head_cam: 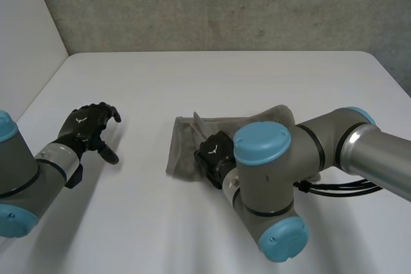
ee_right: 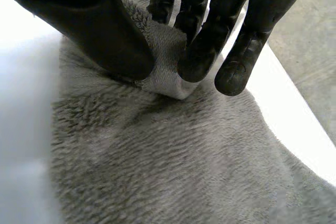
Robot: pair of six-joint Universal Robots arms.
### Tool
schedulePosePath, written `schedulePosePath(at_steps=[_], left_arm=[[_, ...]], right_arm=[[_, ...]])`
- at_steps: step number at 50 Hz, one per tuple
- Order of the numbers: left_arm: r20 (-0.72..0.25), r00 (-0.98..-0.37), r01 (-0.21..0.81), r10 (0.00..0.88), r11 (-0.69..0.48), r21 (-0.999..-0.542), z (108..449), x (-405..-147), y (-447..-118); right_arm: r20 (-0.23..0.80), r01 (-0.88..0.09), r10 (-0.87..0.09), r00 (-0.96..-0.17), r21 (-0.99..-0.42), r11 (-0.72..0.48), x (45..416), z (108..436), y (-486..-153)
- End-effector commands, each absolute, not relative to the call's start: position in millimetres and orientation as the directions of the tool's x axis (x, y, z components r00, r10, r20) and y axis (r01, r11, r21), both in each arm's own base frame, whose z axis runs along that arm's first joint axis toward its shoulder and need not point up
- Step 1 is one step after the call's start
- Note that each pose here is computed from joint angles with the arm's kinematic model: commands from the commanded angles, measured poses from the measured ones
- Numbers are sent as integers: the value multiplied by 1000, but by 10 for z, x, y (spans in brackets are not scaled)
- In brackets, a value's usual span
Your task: Fold the towel.
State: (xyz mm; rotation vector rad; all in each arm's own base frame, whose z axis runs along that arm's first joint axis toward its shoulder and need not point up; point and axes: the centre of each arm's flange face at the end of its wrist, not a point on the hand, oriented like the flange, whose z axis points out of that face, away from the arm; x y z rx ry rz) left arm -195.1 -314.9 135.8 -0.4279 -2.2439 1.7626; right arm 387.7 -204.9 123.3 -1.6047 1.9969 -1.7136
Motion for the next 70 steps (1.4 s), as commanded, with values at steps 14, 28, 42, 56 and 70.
schedulePosePath(at_steps=[14, 28, 42, 56, 70], left_arm=[[19, -924, 72, 381, 224, -972, 1355, -1952, -3145], [20, -924, 72, 383, 225, -972, 1348, -1953, -3147], [24, -912, 76, 409, 225, -971, 1358, -2022, -3072], [15, -761, 94, 649, 132, -987, 1607, -2667, -2568], [19, -742, 104, 670, 143, -984, 1466, -2907, -2607]], right_arm=[[547, -458, -662, -513, -826, -329, 4477, 1895, -1989], [533, -569, -747, -397, -782, -256, 4567, 1275, -1798], [422, -474, -722, -548, -868, -148, 4206, 2132, -1965], [265, -435, -641, -721, -892, 121, 2962, 2033, -2308], [256, -394, -588, -767, -911, 117, 2539, 1515, -2401]])
